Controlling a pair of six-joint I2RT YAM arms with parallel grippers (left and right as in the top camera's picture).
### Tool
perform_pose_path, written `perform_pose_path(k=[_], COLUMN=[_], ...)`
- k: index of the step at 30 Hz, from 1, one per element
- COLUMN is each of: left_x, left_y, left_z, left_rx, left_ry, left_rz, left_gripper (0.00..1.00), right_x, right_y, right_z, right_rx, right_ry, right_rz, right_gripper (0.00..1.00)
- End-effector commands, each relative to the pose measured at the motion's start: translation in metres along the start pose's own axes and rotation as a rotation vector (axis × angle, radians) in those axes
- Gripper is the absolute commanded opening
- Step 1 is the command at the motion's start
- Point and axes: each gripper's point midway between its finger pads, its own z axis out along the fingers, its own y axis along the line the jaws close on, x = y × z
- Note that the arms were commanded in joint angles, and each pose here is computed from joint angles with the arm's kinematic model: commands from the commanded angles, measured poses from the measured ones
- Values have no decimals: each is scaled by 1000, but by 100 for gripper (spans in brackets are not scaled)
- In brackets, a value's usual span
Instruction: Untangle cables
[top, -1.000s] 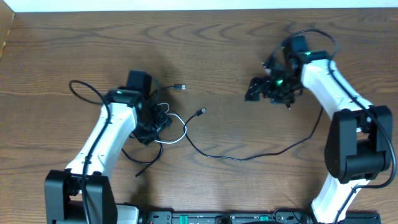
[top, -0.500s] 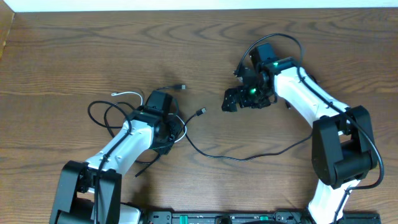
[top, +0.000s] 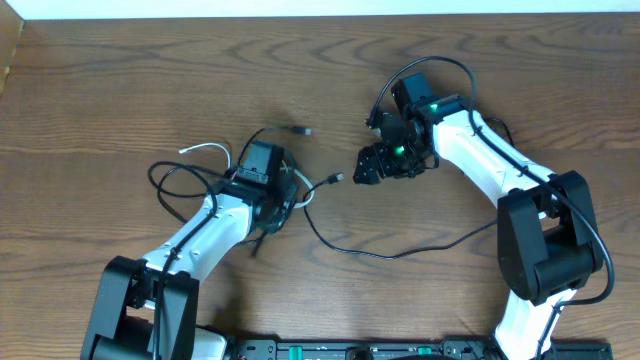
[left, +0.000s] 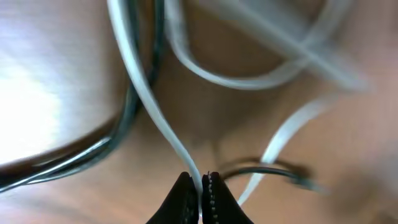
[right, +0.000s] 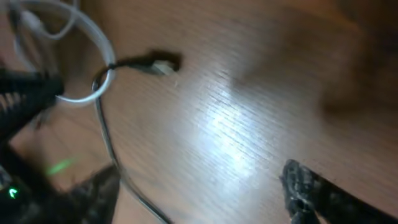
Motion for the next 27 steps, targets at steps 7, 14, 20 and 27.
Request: perform_pose_path(k=[7, 14, 20, 27], left_x=[-23, -56, -50, -46], left_y=[-85, -95, -81, -79], left_z=[-60, -113, -107, -105], left_rx=[395, 531, 468, 440], left_ry=[-12, -113, -108, -172], left_rz=[14, -29, 44, 416], left_gripper=[7, 8, 7, 7], right_x=[4, -21, -47, -47], right_y=[42, 41, 41, 53], right_z=[12, 19, 14, 20], right_rx=[-151, -75, -89, -125], right_ry=[14, -80, -177, -167], right_rz=[-132, -59, 129, 358], right_gripper=[77, 81, 45, 37])
